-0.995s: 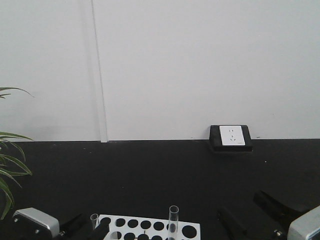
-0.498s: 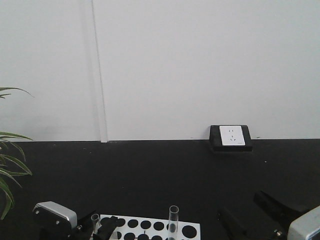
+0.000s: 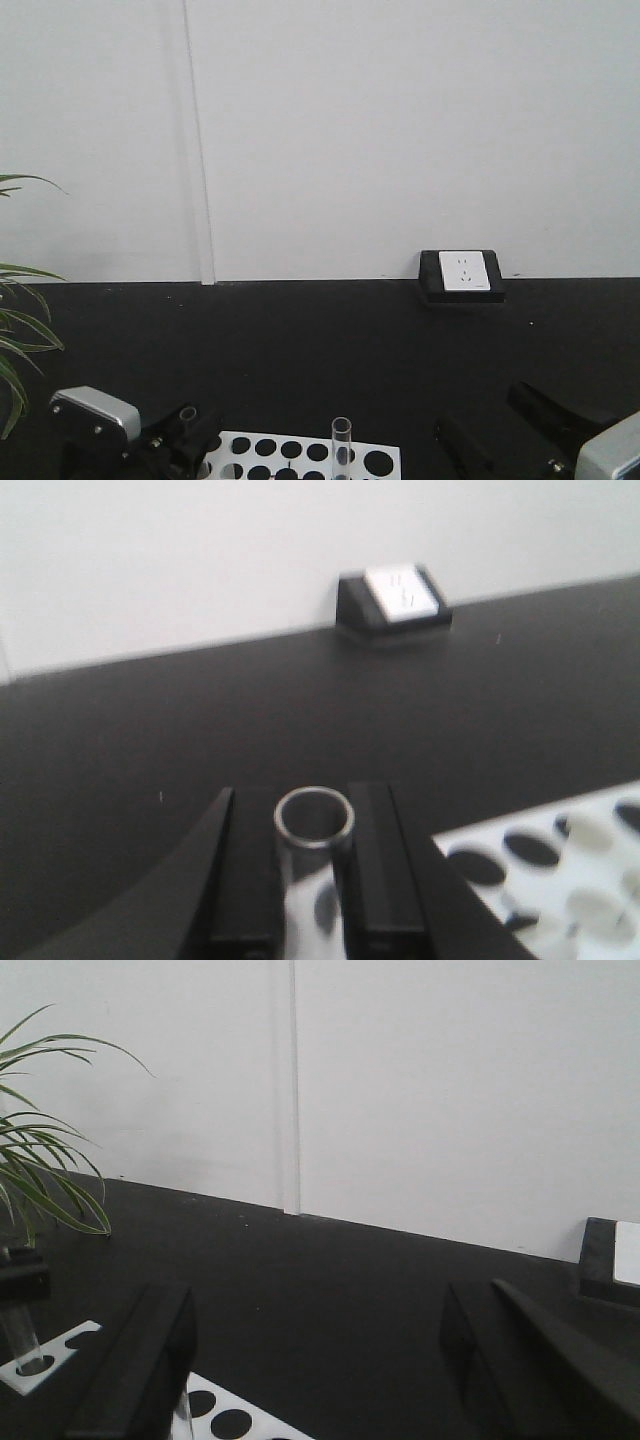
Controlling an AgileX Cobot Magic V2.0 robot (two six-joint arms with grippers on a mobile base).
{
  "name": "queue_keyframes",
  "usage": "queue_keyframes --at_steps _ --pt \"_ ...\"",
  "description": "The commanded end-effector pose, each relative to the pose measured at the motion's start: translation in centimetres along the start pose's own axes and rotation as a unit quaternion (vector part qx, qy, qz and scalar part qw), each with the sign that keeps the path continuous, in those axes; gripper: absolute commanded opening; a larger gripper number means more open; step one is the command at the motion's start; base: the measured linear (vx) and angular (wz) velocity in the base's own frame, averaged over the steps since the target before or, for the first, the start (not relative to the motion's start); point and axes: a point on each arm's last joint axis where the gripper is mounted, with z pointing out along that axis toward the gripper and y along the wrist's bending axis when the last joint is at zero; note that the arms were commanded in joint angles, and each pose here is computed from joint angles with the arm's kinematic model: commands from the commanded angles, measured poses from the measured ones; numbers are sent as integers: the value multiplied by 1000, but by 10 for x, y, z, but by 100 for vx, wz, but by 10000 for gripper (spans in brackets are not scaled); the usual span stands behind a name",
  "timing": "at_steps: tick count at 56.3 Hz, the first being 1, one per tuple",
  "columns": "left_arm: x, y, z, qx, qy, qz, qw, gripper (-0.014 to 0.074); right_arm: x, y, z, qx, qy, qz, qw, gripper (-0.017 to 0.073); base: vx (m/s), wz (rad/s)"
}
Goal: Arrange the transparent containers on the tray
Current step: 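Lower the right gripper onto the other clear test tube and close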
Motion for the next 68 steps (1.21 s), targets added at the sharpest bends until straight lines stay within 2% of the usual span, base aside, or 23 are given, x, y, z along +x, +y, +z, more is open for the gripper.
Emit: queue_keyframes --at_steps 1,7,16,21,29,41,48,60,64,68 --pt "-50 -7 -13 14 -115 -5 993 -3 -18 1 3 -5 -53 -6 999 557 0 0" --pt "-91 -12 -28 19 -145 -1 989 -3 -14 5 4 -26 -36 -31 999 557 0 0" --pt "-156 -21 -48 11 -154 66 986 -1 -2 13 10 -71 -10 -77 994 557 0 0" --pt "-186 -24 -62 8 -160 87 983 -1 6 16 18 -90 5 -76 993 557 0 0" --pt "-217 -28 -83 9 -184 88 979 -1 17 22 42 -121 9 -55 991 557 0 0" --pt "-225 -29 -95 9 -195 88 977 -1 31 32 80 -181 -7 -28 983 557 0 0" --pt "-223 -29 -94 9 -181 84 980 -1 34 33 97 -184 -11 -15 983 557 0 0" --pt "-223 -29 -95 8 -183 83 979 -1 40 33 124 -185 -13 -15 982 548 0 0" --pt "-223 -29 -95 8 -183 83 979 -1 43 33 127 -186 -10 -14 982 511 0 0" --pt "-223 -29 -95 8 -183 83 979 -1 44 33 127 -188 -12 -13 982 413 0 0"
